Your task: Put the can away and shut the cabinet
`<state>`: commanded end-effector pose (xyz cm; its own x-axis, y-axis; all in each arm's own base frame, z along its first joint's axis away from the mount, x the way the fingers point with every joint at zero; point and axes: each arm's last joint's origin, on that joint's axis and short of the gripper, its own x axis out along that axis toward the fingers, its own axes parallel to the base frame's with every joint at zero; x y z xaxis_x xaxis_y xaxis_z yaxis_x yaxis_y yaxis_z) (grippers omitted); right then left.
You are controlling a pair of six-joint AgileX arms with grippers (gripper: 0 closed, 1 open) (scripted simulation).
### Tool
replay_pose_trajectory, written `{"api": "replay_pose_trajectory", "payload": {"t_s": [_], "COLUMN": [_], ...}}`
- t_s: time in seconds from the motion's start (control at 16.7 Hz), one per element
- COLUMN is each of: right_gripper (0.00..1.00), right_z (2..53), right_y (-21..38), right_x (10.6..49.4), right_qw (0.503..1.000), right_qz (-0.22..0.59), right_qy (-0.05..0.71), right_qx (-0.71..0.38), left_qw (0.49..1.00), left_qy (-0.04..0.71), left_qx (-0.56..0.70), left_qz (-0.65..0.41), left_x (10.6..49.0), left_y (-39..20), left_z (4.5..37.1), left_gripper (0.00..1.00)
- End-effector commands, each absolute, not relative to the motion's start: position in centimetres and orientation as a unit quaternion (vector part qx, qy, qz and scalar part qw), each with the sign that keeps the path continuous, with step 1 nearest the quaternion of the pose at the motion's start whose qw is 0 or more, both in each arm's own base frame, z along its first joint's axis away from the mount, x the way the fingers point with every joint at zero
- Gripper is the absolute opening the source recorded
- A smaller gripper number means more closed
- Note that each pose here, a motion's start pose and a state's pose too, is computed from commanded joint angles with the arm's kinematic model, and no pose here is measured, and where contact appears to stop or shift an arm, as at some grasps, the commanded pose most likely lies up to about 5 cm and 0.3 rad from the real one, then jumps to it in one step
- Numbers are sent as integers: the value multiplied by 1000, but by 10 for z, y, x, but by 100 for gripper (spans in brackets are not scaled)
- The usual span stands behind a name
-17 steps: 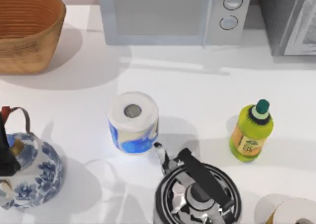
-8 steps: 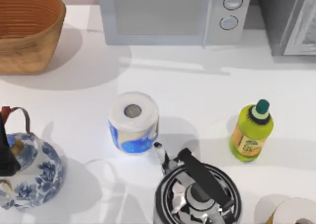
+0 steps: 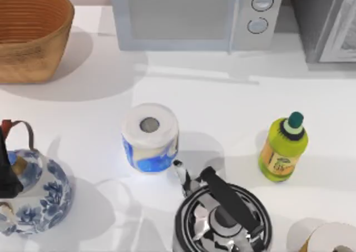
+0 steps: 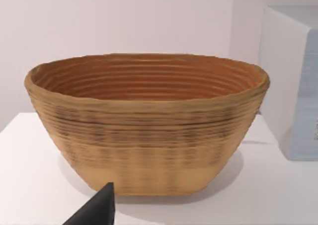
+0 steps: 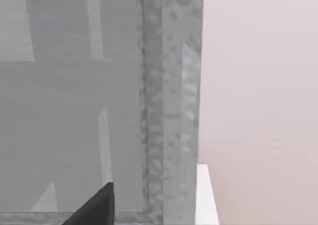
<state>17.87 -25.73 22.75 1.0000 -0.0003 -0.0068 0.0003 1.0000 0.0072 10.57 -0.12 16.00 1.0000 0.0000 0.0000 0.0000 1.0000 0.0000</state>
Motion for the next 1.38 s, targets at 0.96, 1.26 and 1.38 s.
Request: {"api": "replay_pose_trajectory", "payload": {"t_s": [0.96,1.26,1.38], "right_gripper": [100,100,100], "right_z": [509,510,510], "right_y": [-201,-201,-198], "right_x": [155,154,160], "right_qw": [1000,1000,1000], "right_qz": [3,1,1], "right_qy": [3,2,2], "right_qx": [1,-1,0], "left_qw": [1000,1000,1000], "left_qy": [0,0,0], "left_qx": [0,0,0], "left_qz": [0,0,0], "left_x": [106,106,106], "left_y": [-1,-1,-1], "left_z": [160,160,160], "left_gripper": [100,100,100]}}
